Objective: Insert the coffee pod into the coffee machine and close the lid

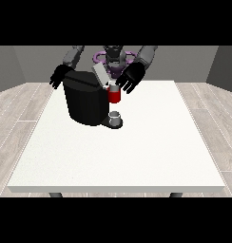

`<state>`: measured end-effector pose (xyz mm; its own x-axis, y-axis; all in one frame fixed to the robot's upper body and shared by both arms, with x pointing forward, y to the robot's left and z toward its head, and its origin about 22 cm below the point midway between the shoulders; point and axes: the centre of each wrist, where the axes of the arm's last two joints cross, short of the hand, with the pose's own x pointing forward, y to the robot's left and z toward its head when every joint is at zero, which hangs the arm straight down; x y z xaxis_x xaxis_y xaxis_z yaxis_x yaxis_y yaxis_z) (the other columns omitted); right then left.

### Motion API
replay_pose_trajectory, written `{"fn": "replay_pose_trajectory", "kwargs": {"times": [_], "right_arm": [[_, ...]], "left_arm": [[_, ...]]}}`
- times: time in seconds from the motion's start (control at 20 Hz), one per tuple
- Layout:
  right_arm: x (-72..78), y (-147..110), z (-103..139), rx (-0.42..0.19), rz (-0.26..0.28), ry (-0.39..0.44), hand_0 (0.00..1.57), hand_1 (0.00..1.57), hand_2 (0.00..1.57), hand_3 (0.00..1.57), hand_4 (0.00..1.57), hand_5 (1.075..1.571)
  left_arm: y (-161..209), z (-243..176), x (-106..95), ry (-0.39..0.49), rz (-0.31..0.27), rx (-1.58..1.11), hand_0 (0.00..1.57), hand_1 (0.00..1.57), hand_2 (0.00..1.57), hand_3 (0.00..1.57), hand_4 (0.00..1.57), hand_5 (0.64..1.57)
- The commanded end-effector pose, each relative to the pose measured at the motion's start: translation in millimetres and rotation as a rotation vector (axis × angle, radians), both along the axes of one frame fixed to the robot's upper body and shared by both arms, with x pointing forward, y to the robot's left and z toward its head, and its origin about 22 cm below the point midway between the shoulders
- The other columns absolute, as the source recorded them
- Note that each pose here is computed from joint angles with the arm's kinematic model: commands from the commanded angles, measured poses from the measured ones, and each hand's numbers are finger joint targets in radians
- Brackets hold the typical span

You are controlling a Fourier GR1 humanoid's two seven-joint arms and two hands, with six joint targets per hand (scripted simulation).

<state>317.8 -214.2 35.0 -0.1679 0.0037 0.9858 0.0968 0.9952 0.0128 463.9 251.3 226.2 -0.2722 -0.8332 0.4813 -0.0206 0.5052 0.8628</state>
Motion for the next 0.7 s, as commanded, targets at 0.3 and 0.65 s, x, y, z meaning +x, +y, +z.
{"fn": "replay_pose_trajectory", "kwargs": {"times": [0.3,0.65], "right_arm": [[3.2,6.4,13.3,-0.01,-0.001,-0.015,0.0,0.0,0.0,0.0,0.41,1.571],[-4.1,-3.1,-8.0,-0.012,-0.02,0.047,0.0,0.0,0.0,0.0,0.34,1.571]], "left_arm": [[30.0,23.5,-3.0,0.018,-0.04,0.094,0.0,0.0,0.0,0.0,0.0,1.571],[-2.5,-13.2,-0.5,0.073,-0.029,0.129,0.0,0.0,0.0,0.0,0.0,1.571]]}}
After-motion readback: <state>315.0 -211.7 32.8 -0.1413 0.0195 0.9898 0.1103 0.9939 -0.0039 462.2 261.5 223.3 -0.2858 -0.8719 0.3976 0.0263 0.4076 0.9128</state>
